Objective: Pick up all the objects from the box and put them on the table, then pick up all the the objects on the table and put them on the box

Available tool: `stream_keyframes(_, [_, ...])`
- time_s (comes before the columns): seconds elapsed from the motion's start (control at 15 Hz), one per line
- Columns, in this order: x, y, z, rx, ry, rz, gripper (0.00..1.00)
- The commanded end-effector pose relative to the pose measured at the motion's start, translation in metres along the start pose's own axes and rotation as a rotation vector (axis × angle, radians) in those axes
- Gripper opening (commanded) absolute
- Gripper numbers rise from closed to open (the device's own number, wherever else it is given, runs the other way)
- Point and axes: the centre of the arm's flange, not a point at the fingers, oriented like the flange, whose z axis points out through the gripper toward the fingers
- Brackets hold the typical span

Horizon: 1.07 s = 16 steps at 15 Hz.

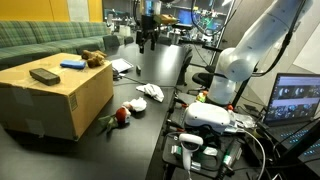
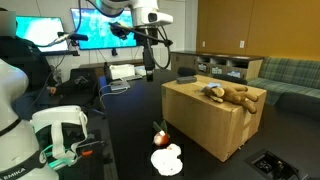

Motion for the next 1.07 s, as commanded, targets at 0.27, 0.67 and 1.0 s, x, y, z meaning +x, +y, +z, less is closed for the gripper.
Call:
stream_keyframes(0.27, [-0.061, 0.042, 0.04, 0.158, 0.139, -0.012, 1.0])
stream_keyframes(0.67, [-0.067, 0.056, 0.052, 0.201, 0.192, -0.049, 1.0])
stream_keyframes(1.0, [-0.058, 0.067, 0.058, 0.212, 0.209, -0.057, 1.0])
